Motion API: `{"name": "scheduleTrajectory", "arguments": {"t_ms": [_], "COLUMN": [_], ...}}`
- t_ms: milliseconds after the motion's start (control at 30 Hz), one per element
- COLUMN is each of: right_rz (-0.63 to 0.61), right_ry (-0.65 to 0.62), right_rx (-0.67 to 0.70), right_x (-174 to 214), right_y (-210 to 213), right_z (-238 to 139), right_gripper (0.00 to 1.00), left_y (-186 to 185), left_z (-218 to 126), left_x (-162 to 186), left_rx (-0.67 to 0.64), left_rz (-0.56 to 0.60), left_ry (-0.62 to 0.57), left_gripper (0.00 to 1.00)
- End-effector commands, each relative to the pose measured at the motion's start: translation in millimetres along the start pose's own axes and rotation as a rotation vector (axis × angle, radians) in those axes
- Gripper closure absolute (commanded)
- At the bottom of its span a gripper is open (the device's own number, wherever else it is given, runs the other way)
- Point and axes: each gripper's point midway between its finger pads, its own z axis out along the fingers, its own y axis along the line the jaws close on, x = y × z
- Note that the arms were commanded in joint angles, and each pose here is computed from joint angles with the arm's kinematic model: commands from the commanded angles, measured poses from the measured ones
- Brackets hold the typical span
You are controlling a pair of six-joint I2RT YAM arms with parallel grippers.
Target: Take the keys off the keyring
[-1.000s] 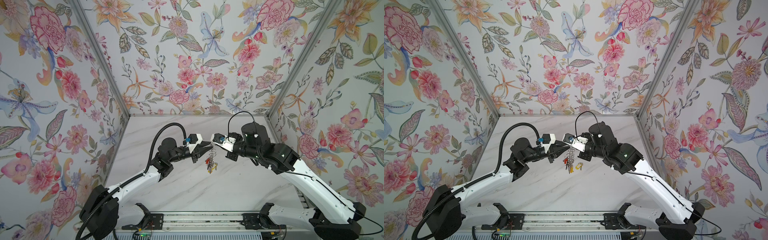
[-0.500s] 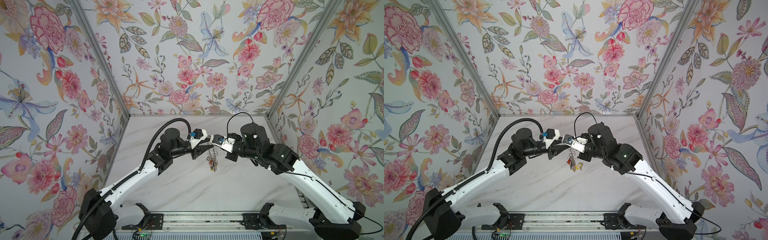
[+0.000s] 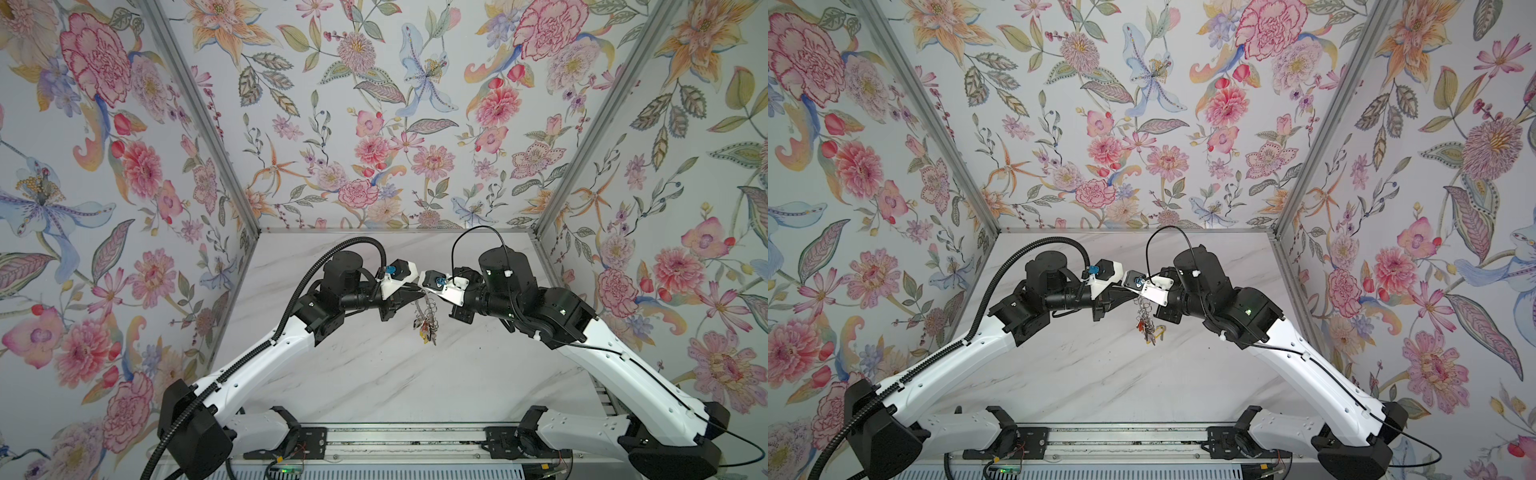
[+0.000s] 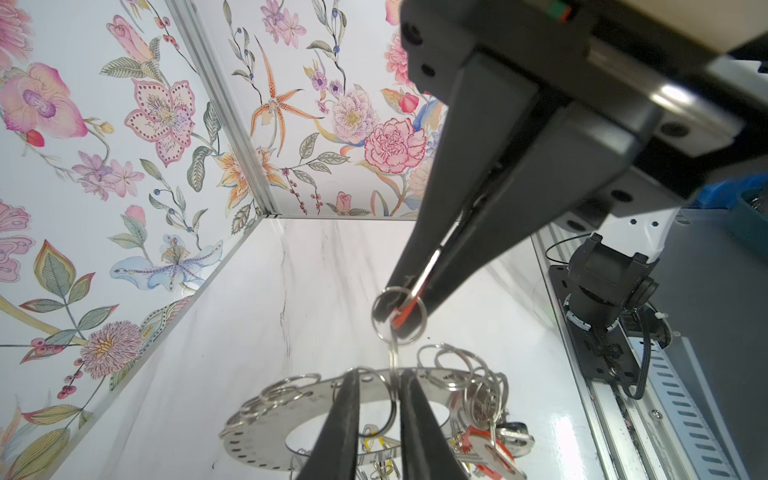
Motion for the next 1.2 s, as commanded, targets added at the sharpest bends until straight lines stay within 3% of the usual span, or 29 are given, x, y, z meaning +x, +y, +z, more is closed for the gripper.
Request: {"name": "scheduleTrajectory", "arguments": {"t_ms": [0, 200, 467, 867, 1167], "right_rz": [-0.016, -0.015, -0.013, 0.064, 0.059], "right_ry": [-0.05, -0.037, -0.025, 0.001, -0.094], "right_rx": [0.01, 0.022, 0.052, 0.038, 0.015], "right_x": [-14.8, -11.6, -6.9, 22.1, 0.5], "right_y": [-2.8, -4.2, -7.7, -3.7, -3.2], "right_z": [-1.6, -1.6, -6.6, 4.6, -10.6], "right_gripper": [1.0, 1.0, 1.0, 1.0, 1.0], "left_y": [-4.1, -3.8, 2.1, 0.6, -2.6], "left_z": [-3.3, -2.2, -7.3, -33.0, -22.8], "left_x": [-21.3, -15.7, -14.2, -47.8, -37.0], "left_rx": [0.028, 0.024, -0.035, -0.144, -0.104], "left_rz": [0.038, 0.052, 0.082, 0.244, 0.258], "left_ry": [-0.041, -0.023, -0.013, -0.181, -0.13], "left_gripper": [0.8, 1.0, 1.0, 1.0, 1.0]}}
